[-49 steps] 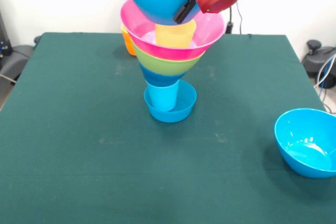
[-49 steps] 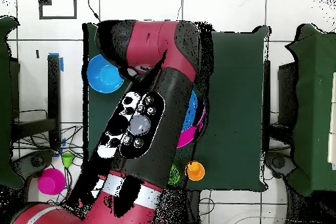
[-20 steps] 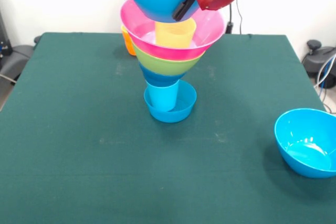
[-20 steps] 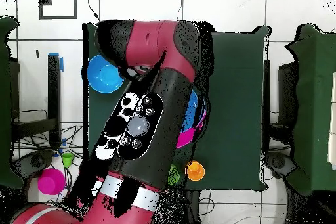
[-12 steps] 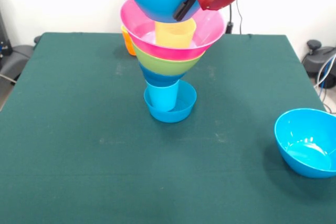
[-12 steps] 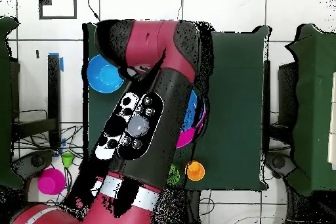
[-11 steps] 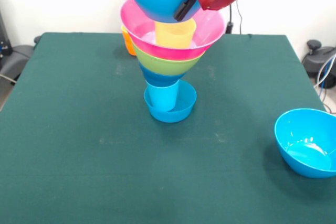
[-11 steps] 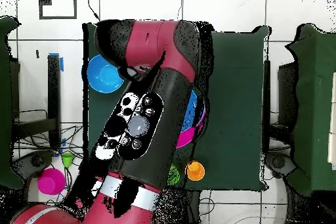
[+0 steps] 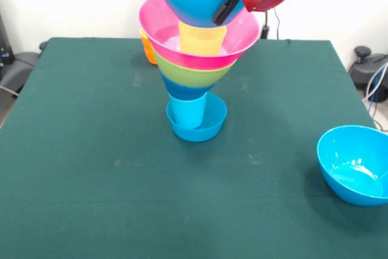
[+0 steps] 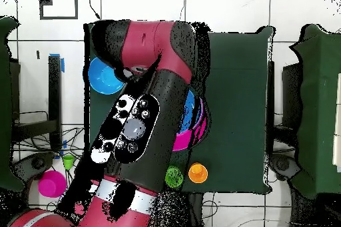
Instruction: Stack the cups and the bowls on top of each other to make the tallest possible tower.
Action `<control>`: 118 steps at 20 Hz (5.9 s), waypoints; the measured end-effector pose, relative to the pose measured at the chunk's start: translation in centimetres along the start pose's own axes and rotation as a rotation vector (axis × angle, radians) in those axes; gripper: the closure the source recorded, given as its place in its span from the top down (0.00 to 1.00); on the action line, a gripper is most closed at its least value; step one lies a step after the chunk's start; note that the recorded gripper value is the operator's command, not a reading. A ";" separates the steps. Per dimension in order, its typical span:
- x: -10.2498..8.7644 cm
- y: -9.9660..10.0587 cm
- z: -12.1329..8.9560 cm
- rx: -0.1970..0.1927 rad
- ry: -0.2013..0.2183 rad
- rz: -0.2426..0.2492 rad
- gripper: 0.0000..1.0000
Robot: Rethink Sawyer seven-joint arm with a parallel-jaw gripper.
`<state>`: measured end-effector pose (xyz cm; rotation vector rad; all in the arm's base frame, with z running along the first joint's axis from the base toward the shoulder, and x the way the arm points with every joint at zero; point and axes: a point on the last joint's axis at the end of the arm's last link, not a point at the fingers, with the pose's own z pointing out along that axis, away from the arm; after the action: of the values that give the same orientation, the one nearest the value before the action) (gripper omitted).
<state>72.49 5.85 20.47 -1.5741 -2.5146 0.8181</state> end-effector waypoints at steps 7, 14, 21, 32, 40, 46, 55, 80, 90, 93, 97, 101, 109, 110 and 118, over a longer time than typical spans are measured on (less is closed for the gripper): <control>0.9 0.1 0.0 0.003 0.001 -0.010 0.00; 1.2 -0.1 0.4 0.012 0.006 -0.011 0.00; 1.1 0.1 0.7 -0.004 -0.007 -0.010 0.00; 1.7 0.5 1.0 -0.029 -0.031 -0.020 0.00; 2.9 0.5 0.9 -0.025 -0.035 -0.030 0.00; 3.0 0.3 1.0 -0.019 -0.038 -0.030 0.00; 2.6 -0.4 1.4 -0.003 -0.042 -0.018 0.00; 2.5 -2.1 3.5 0.013 -0.067 0.001 0.00; 2.2 -2.2 3.5 0.007 -0.077 0.005 0.00; 2.2 -2.2 3.5 0.007 -0.077 0.005 0.00; 2.2 -2.2 3.5 0.007 -0.076 0.005 0.00; 2.2 -2.2 3.5 0.007 -0.076 0.005 0.00; 2.2 -2.2 3.5 0.007 -0.076 0.005 0.00; 2.2 -2.2 3.4 0.007 -0.076 0.005 0.00; 2.5 -2.0 3.3 0.006 -0.078 0.001 0.00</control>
<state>68.53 5.98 18.01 -1.5713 -2.5626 0.9034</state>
